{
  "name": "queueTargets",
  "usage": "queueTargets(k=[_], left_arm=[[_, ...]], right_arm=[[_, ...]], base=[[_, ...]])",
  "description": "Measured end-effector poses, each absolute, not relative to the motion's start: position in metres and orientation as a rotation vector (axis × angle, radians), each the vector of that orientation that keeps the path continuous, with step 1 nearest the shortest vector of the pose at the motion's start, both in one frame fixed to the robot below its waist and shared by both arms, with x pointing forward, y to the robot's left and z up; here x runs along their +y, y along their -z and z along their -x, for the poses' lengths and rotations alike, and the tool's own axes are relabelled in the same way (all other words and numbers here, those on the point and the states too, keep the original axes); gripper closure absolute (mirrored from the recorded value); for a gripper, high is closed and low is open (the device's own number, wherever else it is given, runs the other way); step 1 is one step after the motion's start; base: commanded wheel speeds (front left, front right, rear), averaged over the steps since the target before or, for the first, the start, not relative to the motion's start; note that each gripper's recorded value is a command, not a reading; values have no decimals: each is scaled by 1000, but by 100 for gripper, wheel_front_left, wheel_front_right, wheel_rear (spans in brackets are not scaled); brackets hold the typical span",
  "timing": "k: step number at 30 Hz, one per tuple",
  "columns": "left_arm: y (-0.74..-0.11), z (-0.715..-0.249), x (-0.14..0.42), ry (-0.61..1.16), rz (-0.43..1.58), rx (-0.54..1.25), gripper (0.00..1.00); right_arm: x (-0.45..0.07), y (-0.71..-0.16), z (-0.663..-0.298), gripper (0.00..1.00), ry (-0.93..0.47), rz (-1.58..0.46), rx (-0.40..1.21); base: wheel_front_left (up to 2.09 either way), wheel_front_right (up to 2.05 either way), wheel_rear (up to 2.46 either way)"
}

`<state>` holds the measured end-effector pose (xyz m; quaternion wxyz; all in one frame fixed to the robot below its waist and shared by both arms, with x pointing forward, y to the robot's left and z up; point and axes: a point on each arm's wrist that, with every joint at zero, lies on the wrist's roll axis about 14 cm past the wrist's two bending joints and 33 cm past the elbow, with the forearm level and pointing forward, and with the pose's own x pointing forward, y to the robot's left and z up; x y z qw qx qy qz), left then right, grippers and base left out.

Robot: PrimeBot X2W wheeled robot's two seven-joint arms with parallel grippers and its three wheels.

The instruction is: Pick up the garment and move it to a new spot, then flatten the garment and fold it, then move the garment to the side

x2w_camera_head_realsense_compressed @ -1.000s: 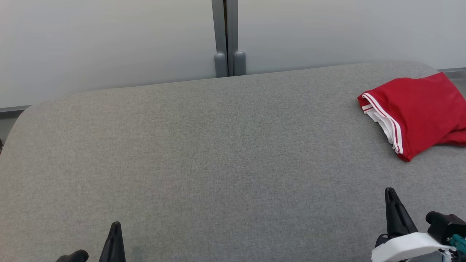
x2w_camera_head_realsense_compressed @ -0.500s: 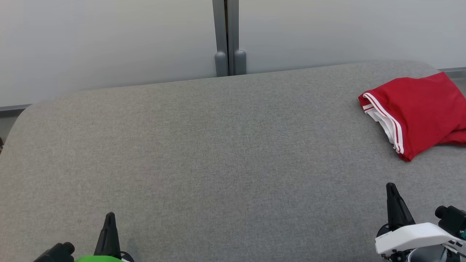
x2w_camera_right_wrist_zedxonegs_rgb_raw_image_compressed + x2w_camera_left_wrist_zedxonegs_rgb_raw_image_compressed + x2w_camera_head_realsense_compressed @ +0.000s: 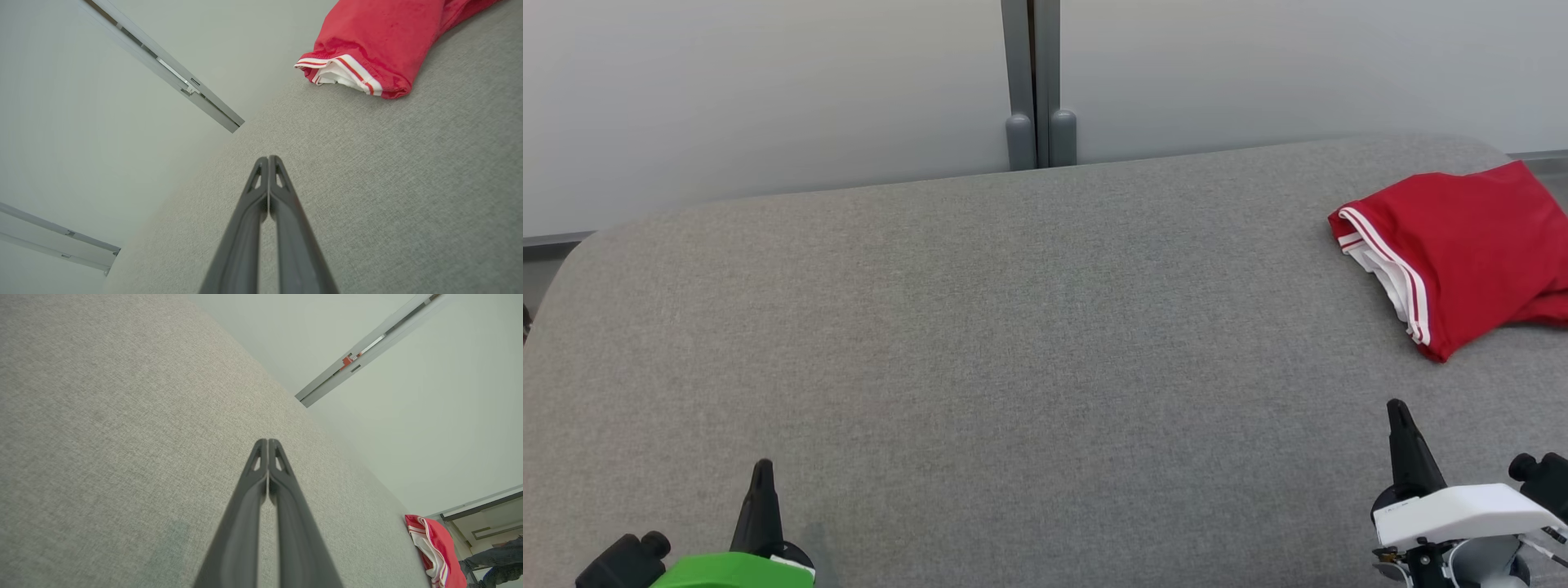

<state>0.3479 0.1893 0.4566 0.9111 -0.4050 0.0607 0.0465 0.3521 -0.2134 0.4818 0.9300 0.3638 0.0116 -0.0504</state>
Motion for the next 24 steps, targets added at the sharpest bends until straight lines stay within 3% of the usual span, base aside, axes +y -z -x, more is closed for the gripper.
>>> queueTargets(k=[24], left_arm=[[-469, -362, 193, -93, 1102, 101, 100]], right_arm=[[-210, -487, -365, 100, 93, -1042, 22]], base=[[0, 0, 0]])
